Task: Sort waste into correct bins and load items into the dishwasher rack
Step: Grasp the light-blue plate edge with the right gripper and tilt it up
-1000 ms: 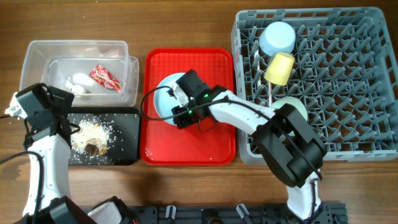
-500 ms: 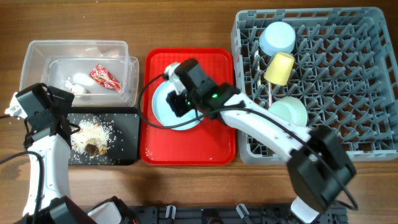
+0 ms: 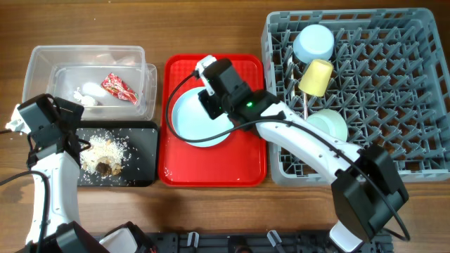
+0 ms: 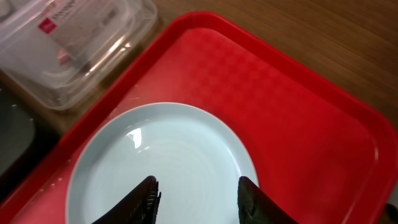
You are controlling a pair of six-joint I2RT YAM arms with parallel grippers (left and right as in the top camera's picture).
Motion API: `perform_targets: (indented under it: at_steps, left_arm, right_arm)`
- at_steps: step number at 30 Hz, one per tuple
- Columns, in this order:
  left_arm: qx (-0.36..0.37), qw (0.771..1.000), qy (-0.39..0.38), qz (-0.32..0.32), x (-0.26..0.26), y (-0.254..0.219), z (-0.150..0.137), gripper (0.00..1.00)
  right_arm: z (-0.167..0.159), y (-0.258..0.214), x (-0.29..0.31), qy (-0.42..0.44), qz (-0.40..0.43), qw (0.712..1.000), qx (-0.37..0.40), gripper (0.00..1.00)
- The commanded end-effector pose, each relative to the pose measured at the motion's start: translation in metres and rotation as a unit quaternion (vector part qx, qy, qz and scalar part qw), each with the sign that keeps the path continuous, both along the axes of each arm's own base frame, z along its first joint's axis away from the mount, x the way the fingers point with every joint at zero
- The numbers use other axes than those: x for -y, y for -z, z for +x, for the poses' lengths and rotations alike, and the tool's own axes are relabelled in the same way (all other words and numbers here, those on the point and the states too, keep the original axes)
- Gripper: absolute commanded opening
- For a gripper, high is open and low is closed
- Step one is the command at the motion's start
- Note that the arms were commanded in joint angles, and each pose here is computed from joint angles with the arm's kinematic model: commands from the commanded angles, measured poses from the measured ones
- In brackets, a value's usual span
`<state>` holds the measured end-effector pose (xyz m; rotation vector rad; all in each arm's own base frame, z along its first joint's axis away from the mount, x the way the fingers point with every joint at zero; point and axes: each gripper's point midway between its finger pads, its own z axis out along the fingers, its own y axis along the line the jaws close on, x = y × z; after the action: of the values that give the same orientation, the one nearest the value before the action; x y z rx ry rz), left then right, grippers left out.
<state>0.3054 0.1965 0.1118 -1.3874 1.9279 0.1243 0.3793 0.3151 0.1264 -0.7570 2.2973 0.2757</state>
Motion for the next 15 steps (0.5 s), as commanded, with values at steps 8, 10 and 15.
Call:
perform_targets:
  at_steps: [8, 10, 15]
  left_arm:
    - [0.006, 1.0, 0.001, 0.011, -0.004, -0.009, 0.001, 1.0]
    - [0.006, 1.0, 0.001, 0.011, -0.004, -0.009, 0.001, 1.0]
    - [0.006, 1.0, 0.001, 0.011, -0.004, -0.009, 0.001, 1.0]
  right_arm:
    - [0.013, -0.001, 0.019, 0.019, -0.02, 1.0, 0.009, 0.43]
    - [0.015, -0.001, 0.022, 0.023, -0.02, 1.0, 0.008, 0.43]
    - [0.022, 0.016, 0.026, 0.03, -0.028, 0.999, -0.001, 0.44]
